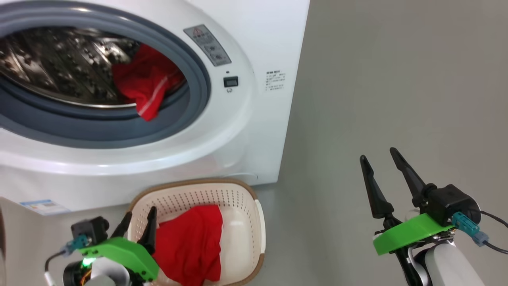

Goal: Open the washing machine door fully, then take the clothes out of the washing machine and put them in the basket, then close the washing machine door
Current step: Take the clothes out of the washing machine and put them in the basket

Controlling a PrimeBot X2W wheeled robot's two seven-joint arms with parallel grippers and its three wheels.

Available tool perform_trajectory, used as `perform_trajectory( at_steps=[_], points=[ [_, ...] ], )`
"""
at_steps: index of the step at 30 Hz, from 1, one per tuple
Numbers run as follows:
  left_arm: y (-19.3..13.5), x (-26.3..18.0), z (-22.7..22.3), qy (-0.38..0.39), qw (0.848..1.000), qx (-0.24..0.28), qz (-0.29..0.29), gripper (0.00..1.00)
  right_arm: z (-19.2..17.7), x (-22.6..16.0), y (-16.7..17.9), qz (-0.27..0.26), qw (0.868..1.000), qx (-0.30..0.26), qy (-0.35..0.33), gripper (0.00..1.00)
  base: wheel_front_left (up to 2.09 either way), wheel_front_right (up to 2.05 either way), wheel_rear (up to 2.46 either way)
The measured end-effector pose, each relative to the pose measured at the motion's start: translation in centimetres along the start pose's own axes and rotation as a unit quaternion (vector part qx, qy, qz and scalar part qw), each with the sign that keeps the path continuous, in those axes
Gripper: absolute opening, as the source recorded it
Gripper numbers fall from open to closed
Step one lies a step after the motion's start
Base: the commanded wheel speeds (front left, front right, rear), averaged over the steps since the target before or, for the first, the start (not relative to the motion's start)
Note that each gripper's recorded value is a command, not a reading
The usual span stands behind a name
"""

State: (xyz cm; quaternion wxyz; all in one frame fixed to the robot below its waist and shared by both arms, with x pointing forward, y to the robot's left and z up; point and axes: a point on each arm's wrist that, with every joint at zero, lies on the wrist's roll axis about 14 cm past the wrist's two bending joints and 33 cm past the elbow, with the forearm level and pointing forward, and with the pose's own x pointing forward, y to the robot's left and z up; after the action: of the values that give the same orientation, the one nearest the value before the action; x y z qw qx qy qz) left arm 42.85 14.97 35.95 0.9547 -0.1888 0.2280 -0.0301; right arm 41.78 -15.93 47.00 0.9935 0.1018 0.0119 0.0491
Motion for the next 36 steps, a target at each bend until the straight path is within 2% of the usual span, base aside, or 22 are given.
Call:
perform_trajectory(
  at_steps=[11, 24, 36],
  points=[
    [-0.4, -4.7, 4.3, -0.105, 0.994, 0.017, -0.006, 1.0, 1.9, -2.9, -0.1, -0.008, 1.0, -0.008, -0.024, 1.0, 0.0, 0.0, 0.0],
    [-0.4, -9.2, 7.8, -0.192, 0.981, 0.031, 0.002, 1.0, 4.5, -5.3, -0.5, -0.018, 0.998, -0.011, -0.064, 1.0, 0.0, 0.0, 0.0],
    [-0.1, -12.7, 9.8, -0.248, 0.967, 0.056, 0.006, 1.0, 5.1, -7.1, -1.3, -0.032, 0.996, -0.014, -0.076, 1.0, 0.0, 0.0, 0.0]
  ],
)
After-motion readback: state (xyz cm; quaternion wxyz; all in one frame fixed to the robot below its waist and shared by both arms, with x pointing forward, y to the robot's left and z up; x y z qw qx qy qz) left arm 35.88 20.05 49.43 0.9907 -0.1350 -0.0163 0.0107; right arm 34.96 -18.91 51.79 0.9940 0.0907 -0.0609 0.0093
